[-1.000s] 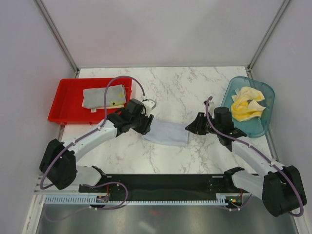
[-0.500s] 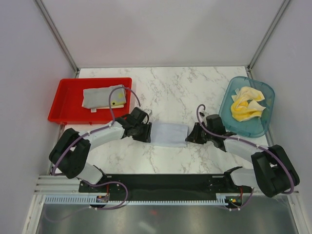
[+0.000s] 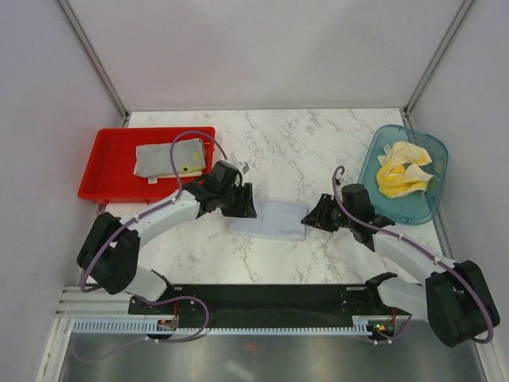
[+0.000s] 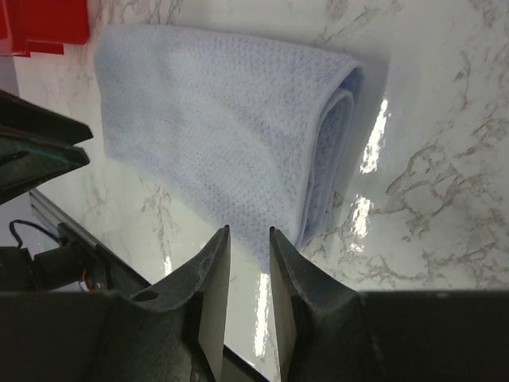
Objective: Fold and stack the towels
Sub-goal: Fold the towel
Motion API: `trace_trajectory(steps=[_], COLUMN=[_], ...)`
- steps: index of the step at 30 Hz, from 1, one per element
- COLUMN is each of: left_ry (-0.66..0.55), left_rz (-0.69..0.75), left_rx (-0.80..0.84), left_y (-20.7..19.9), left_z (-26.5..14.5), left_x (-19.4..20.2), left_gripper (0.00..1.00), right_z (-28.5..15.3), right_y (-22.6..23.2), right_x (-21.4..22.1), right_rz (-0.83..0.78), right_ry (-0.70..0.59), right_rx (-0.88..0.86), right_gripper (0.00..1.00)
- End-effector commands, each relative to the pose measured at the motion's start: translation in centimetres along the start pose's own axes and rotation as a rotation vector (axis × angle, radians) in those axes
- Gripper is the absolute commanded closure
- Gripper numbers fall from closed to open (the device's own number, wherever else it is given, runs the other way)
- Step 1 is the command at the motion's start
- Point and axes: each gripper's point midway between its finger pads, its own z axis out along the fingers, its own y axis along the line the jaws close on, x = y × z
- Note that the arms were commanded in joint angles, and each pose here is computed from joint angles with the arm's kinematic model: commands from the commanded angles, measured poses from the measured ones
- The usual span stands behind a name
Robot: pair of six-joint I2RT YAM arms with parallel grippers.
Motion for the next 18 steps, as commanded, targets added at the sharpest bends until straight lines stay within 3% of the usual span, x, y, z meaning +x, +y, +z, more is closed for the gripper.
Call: trace_trajectory(steps=[1, 5, 8, 12, 18], left_ry=[0.014, 0.031, 0.056, 0.078, 0.057], left_rz=[-0.087, -0.149, -0.180, -0.212, -0.234], left_rx=[0.017, 0.035, 0.006, -0.060, -0.039], left_y=[-0.6, -0.4, 0.8, 2.6, 1.9], left_z=[1.0, 2.2, 2.9, 3.4, 2.5], left_x=[-0.9, 0.4, 2.1, 3.9, 3.5], left_gripper=[0.46, 0.45, 0.44, 0.44, 0.44], right_z=[0.3, 0.9, 2.0, 3.1, 2.9], right_y=[2.3, 4.9, 3.1, -2.5, -3.4], right_x=[0.0, 1.4, 3.1, 4.9, 4.5], right_rz=[0.091, 0.168, 0.132, 0.115, 0.058], right_ry=[-0.007, 0.038, 0.086, 0.092, 0.073], right_rx=[-0.117, -0.284, -0.237, -0.032, 0.007], right_gripper=[0.67, 0.68, 0.69, 0.70, 0.71])
